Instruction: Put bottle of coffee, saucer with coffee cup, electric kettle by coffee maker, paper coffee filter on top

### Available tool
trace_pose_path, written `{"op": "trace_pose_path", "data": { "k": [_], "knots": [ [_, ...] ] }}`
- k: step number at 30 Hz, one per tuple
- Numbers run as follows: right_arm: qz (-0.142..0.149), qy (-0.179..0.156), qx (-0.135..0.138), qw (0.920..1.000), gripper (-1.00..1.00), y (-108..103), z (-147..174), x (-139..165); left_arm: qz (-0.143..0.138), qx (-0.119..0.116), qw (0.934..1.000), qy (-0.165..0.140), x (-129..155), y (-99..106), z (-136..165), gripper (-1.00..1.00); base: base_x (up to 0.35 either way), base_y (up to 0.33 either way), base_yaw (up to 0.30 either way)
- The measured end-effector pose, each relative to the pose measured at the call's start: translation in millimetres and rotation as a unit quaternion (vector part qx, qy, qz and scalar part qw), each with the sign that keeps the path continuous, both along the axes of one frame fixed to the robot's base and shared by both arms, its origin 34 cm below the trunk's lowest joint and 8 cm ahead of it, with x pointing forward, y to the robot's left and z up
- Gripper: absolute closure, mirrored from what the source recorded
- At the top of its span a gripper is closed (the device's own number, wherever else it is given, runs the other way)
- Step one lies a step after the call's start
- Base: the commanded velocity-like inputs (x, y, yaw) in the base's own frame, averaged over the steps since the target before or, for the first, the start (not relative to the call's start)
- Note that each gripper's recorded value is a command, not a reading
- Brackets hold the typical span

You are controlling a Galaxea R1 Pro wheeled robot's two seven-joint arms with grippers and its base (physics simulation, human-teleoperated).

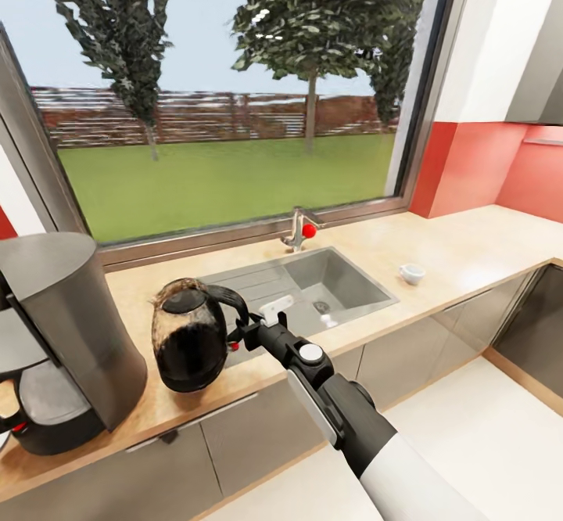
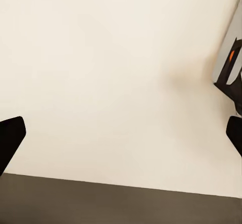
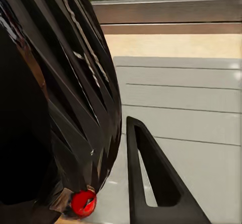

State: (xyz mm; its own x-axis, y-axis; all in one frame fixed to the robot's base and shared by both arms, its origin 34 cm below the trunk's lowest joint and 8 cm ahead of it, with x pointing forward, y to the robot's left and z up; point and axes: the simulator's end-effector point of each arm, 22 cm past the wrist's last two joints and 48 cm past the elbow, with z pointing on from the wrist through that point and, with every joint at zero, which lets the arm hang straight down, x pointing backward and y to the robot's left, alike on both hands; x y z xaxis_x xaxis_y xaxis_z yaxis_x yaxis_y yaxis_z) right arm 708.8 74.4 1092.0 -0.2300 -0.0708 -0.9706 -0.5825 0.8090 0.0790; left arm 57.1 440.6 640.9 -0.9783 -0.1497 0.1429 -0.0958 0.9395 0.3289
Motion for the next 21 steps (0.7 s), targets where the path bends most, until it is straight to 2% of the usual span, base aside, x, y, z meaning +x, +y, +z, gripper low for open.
{"op": "trace_pose_path", "data": {
  "k": [6, 21],
  "knots": [
    [-0.003, 0.017, -0.011, 0.9998, 1.0, -4, -20, 0, 0.001, -0.001, 1.0, 0.001, -1, -1, 0, -1.0, 0.117, 0.052, 0.0],
    [-0.003, 0.02, -0.013, 0.9997, 1.0, -4, -23, -1, 0.001, -0.001, 1.0, 0.0, -1, -2, 0, -1.0, 0.078, 0.075, 0.0]
  ]
}}
